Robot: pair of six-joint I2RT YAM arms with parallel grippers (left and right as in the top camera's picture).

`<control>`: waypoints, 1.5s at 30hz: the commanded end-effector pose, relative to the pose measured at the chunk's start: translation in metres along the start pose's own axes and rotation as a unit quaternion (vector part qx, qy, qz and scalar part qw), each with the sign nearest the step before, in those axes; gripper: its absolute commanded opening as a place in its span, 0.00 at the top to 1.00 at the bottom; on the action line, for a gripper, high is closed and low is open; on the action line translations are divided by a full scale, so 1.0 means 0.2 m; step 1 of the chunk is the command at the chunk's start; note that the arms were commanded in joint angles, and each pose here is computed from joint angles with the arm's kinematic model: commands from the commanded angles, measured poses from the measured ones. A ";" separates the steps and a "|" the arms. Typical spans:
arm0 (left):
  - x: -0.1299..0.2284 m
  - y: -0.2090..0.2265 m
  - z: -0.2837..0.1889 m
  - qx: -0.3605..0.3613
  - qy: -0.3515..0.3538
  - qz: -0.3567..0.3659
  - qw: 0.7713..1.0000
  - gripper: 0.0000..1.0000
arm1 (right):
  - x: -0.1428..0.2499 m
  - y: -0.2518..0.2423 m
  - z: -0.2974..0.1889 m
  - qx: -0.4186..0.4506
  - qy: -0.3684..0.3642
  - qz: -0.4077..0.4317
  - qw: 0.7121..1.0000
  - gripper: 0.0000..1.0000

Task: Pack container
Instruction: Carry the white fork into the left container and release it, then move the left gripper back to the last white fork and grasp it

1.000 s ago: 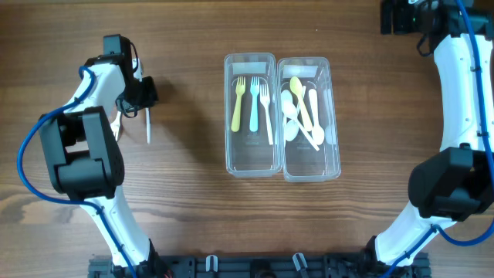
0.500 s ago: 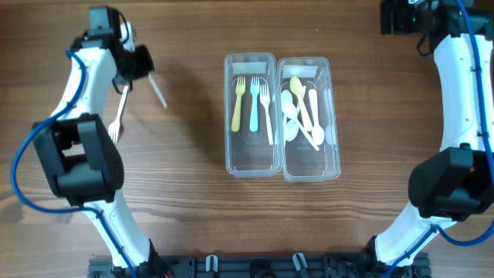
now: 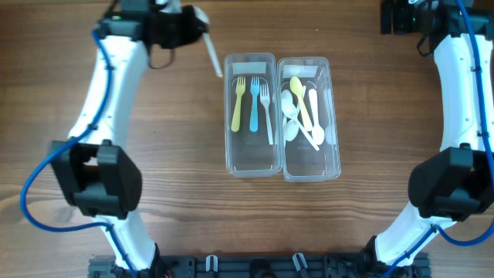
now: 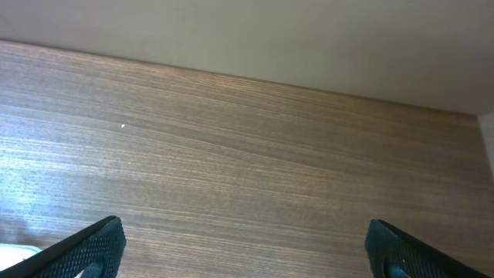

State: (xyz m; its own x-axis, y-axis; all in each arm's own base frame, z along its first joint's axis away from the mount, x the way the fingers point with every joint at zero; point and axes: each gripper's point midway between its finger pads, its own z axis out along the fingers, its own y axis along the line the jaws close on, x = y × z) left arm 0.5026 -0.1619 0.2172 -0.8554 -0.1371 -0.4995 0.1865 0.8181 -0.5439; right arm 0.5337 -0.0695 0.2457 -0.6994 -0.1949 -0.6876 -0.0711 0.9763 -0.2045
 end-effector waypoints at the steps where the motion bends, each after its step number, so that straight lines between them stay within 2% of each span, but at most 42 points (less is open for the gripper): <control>1: 0.15 -0.21 0.08 0.040 0.048 0.020 0.998 0.91 | 0.01 0.01 0.01 0.003 0.003 -0.007 1.000 0.00; 6: 0.33 -0.23 0.13 0.005 0.102 0.018 0.995 0.86 | 0.01 0.01 0.01 0.003 0.003 -0.006 1.000 0.00; 13: 0.44 -0.23 0.14 -0.024 0.137 0.015 0.990 0.86 | 0.01 0.01 0.01 0.003 0.003 -0.007 1.000 0.00; 14: 0.45 -0.23 0.14 -0.025 0.140 0.015 0.990 0.82 | 0.01 0.01 0.01 0.003 0.003 -0.007 1.000 0.00; 16: 0.45 -0.23 0.14 -0.029 0.140 0.015 0.990 0.62 | 0.01 0.01 0.01 0.003 0.003 -0.007 1.000 0.00; 18: 0.45 -0.22 0.14 -0.032 0.137 0.017 0.990 0.55 | 0.01 0.01 0.01 0.003 0.003 -0.007 1.000 0.00; 21: 0.41 -0.16 0.13 -0.055 0.124 0.015 0.991 0.52 | 0.01 0.01 0.01 0.003 0.003 -0.007 1.000 0.00; 25: 0.28 0.08 0.02 -0.138 0.081 0.000 0.987 0.48 | 0.01 0.01 0.01 0.003 0.003 -0.007 1.000 0.00; 29: 0.22 0.39 -0.16 -0.240 0.059 -0.032 0.968 0.42 | 0.01 0.01 0.01 0.003 0.003 -0.007 1.000 0.00; 34: 0.31 0.72 -0.39 -0.319 0.122 -0.017 0.940 0.39 | 0.01 0.01 0.01 0.003 0.003 -0.007 1.000 0.00; 41: 0.41 0.99 -0.55 -0.343 0.158 -0.070 0.923 0.39 | 0.01 0.01 0.01 0.003 0.003 -0.007 1.000 0.00; 45: 0.56 1.14 -0.55 -0.344 0.194 -0.074 0.916 0.39 | 0.01 0.01 0.01 0.003 0.003 -0.007 1.000 0.00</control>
State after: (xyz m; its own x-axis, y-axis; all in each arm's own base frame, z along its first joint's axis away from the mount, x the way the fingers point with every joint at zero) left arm 0.4153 0.0557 0.1335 -0.9606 -0.2234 -0.1651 -0.2267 0.9740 0.0015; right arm 0.5336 -0.0694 0.2455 -0.6997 -0.1949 -0.6873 -0.0711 0.9763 -0.2044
